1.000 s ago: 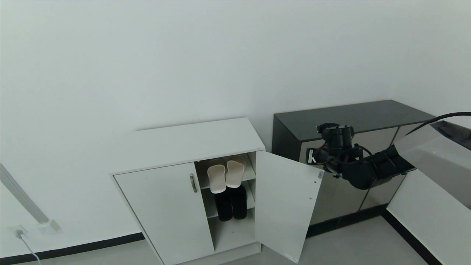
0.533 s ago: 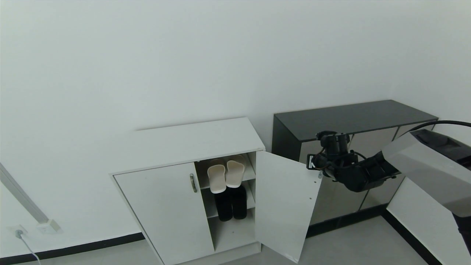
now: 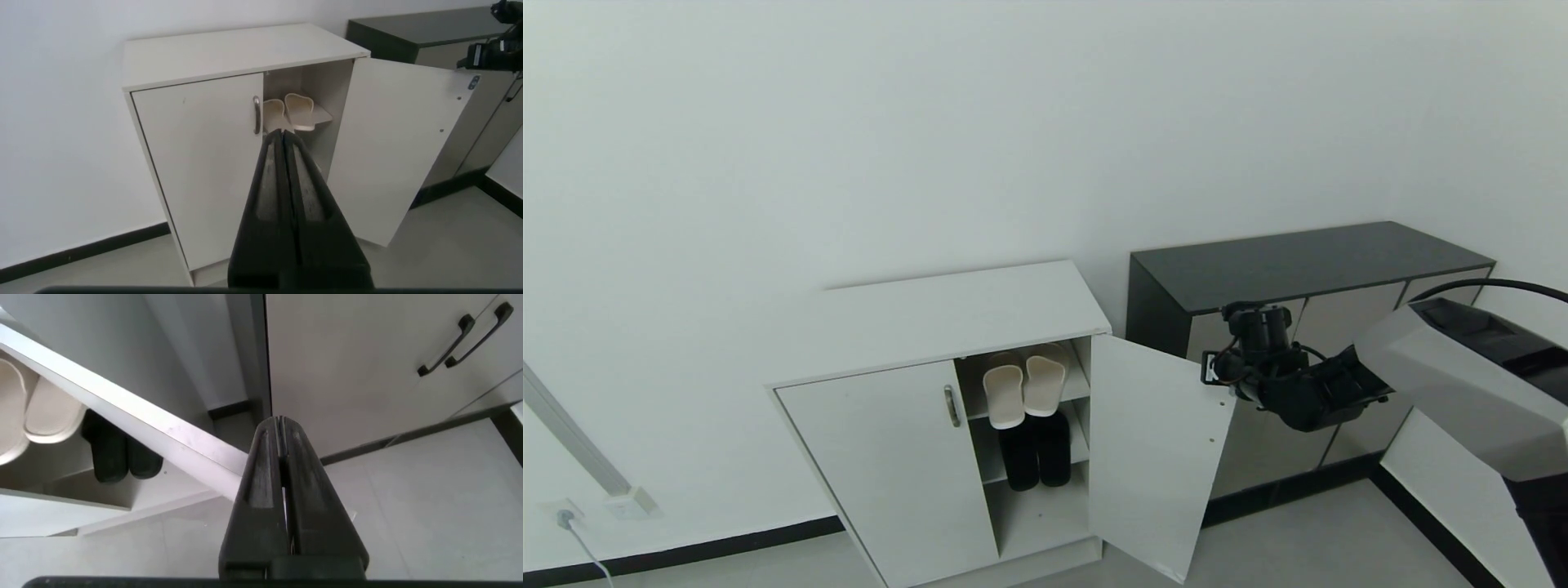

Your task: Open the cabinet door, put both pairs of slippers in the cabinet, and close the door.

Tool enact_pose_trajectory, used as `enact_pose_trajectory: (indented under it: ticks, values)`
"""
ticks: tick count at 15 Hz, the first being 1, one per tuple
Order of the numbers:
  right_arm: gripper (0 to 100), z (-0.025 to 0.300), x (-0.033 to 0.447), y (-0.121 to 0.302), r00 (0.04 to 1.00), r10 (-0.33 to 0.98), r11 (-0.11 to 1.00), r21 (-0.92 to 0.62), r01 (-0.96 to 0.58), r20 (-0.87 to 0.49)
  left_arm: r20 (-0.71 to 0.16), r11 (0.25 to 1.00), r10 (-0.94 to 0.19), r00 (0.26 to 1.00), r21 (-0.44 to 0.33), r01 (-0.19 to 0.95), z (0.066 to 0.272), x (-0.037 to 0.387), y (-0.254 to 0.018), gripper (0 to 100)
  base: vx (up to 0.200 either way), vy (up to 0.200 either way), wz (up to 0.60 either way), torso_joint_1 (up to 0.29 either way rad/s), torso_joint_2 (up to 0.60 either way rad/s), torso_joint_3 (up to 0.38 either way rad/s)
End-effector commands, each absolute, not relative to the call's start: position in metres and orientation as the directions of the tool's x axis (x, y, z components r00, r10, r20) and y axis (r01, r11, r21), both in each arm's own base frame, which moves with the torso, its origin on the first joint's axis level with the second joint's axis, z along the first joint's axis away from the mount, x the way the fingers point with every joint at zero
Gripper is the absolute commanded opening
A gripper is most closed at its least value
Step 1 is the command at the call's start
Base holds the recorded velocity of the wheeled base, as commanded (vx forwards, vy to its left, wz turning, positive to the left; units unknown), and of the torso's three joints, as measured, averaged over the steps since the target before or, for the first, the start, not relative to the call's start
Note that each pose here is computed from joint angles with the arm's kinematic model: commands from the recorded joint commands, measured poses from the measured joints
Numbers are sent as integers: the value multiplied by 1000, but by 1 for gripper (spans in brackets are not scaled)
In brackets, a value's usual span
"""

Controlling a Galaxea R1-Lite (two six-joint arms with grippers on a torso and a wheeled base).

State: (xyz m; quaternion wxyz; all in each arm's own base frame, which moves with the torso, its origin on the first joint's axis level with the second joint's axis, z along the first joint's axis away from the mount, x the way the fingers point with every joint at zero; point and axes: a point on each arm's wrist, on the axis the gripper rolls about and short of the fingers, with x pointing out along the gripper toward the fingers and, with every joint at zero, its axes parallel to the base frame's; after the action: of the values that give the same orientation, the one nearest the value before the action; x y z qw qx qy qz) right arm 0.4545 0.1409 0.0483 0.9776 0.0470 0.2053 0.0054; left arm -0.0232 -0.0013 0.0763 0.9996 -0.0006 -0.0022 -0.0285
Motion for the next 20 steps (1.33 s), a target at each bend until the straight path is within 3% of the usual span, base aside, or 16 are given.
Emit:
enact_pose_trajectory:
  ticks: [1,10,20]
  values:
    - [0,45,455,141,913,29,996,92,9,-407,3,998,-57,998,-1,57,76,-23,-1,0,0,0,0,0,0,0]
    - [0,50,438,154,902,58,996,82,-25,-428,3,998,-57,998,-1,57,76,-23,-1,0,0,0,0,0,0,0]
    - [0,94,344,222,868,267,963,88,-254,-418,3,998,-55,998,-4,55,76,-23,-1,0,0,0,0,0,0,0]
